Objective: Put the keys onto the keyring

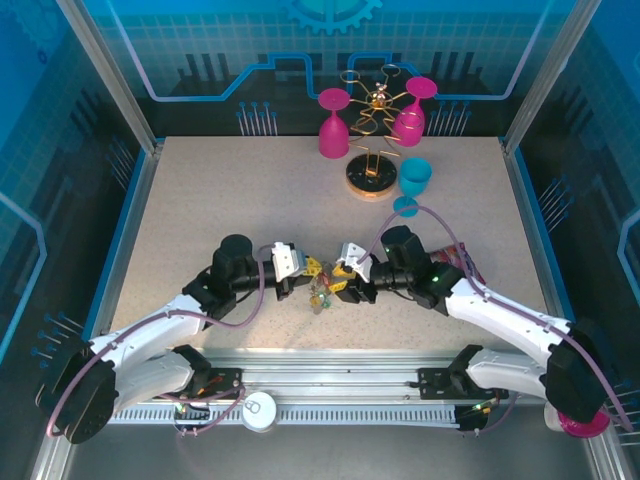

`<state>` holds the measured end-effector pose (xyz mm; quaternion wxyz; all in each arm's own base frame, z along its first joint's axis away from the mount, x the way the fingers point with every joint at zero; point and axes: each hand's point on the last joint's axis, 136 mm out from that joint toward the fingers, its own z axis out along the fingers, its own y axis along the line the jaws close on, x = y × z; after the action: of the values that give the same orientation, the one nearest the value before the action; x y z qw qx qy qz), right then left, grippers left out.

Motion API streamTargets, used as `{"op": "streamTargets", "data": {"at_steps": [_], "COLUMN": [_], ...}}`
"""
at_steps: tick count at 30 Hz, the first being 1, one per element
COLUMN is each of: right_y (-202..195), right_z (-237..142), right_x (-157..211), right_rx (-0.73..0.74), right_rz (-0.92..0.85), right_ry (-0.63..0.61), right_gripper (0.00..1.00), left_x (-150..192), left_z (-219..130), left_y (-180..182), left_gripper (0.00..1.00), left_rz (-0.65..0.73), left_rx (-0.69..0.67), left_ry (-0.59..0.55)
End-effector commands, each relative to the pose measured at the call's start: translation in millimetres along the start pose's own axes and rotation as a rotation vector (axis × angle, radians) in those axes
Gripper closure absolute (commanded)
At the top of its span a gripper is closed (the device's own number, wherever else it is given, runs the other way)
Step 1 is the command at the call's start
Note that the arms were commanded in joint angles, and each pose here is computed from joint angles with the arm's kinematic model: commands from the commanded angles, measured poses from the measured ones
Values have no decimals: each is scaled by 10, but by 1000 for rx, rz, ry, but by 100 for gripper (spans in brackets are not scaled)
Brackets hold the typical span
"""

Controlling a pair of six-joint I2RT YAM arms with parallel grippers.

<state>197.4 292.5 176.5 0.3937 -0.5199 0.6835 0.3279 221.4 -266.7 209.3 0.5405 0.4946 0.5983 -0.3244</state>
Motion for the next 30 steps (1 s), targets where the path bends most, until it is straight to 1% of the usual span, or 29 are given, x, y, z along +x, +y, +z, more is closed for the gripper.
{"op": "streamTargets", "data": {"at_steps": [1, 3, 5, 6, 8, 10, 14, 18, 21, 25, 30], "right_y": [-72, -76, -83, -90, -85, -43, 54, 146, 137, 88, -27], "right_z": [71, 100, 127, 140, 152, 164, 211, 267, 273, 226, 63], "right_x": [-152, -175, -176, -183, -174, -186, -221, -271, -292, -264, -162], "right_rx": [31, 27, 23, 24, 16, -4, -53, -95, -89, -46, 44], "right_rz": [9, 5, 2, 0, 1, -7, -21, -38, -44, -58, -65], "right_ry": [-68, -73, -70, -68, -61, -63, -64, -66, -65, -47, -9], "right_gripper": [62, 63, 68, 71, 83, 91, 98, 100, 100, 100, 100], "left_x": [-189, -196, -202, -204, -210, -222, -268, -286, -290, -270, -252], "left_z": [-37, -42, -39, -38, -36, -33, -19, -5, -4, -8, -14], "left_y": [-11, -15, -16, -22, -25, -22, -15, -16, -25, -26, -25], "left_gripper": [100, 100, 100, 100, 100, 100, 100, 100, 100, 100, 100], "left_rz": [2, -7, -15, -18, -27, -34, -52, -55, -54, -45, -33], "left_rx": [-5, -4, -3, 1, 5, 5, 10, 20, 25, 23, 18], "left_ry": [-80, -87, -94, -96, -100, -107, -134, -150, -151, -140, -129]}}
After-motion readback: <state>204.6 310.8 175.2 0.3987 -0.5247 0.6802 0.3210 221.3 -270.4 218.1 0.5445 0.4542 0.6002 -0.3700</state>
